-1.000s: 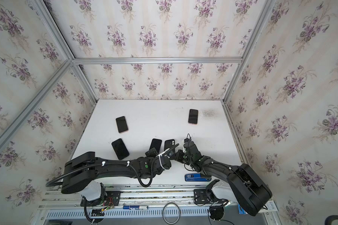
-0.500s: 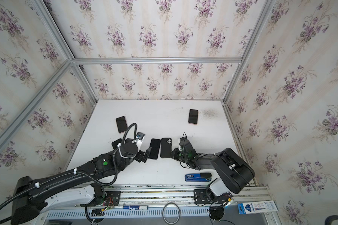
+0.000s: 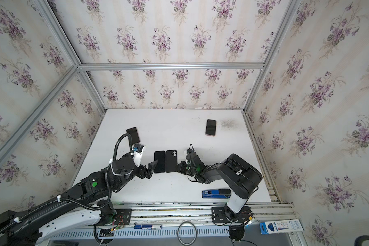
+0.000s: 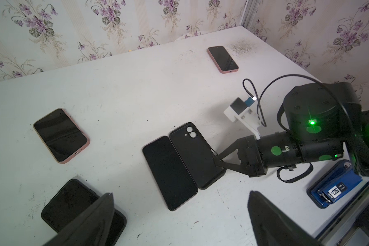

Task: Take the phone out of the phone case
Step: Place the phone case at the center of the table, then pick up the phone from the top-right of the table.

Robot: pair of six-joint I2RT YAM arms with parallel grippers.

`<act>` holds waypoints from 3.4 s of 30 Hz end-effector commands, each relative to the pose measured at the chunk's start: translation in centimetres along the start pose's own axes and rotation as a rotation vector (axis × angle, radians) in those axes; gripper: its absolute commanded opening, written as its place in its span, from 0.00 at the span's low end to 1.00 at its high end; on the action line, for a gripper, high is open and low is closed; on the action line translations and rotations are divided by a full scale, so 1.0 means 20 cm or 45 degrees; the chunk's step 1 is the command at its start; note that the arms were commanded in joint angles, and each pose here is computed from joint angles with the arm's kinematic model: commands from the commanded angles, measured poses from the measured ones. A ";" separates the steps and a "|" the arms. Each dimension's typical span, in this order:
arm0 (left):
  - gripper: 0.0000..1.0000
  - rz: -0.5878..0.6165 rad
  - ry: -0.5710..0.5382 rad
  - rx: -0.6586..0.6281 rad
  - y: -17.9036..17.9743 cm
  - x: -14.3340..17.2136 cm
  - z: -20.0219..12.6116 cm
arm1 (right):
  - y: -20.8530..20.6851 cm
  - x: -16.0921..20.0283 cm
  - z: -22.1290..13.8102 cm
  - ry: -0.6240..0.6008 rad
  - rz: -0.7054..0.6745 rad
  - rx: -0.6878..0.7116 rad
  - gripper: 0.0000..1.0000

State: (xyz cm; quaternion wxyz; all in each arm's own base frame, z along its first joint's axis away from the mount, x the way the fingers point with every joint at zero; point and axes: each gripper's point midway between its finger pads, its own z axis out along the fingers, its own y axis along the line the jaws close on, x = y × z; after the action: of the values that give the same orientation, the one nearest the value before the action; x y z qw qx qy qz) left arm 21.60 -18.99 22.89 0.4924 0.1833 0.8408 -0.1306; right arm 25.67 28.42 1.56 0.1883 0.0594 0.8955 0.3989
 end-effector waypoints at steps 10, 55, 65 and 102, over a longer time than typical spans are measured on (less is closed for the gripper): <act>1.00 -0.057 -0.016 0.024 -0.01 -0.06 -0.04 | 0.00 0.04 -0.13 0.029 -0.082 0.102 0.80; 1.00 -0.167 0.032 0.343 -0.13 -0.15 0.08 | -0.58 -1.46 -0.47 0.053 -0.267 1.024 1.00; 1.00 -0.167 0.031 0.335 -0.12 -0.14 0.08 | -0.72 -1.48 -0.45 0.098 -0.220 1.024 0.99; 1.00 -0.152 0.025 0.314 -0.10 -0.14 0.08 | -0.88 -1.55 -0.38 0.226 -0.170 1.049 0.86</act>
State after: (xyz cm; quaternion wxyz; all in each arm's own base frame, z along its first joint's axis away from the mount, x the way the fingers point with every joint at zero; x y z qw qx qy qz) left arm 22.93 -22.02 24.19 0.4370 0.1934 0.8388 -0.2609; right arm 52.31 3.50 2.28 0.1059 0.0403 0.9936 0.0036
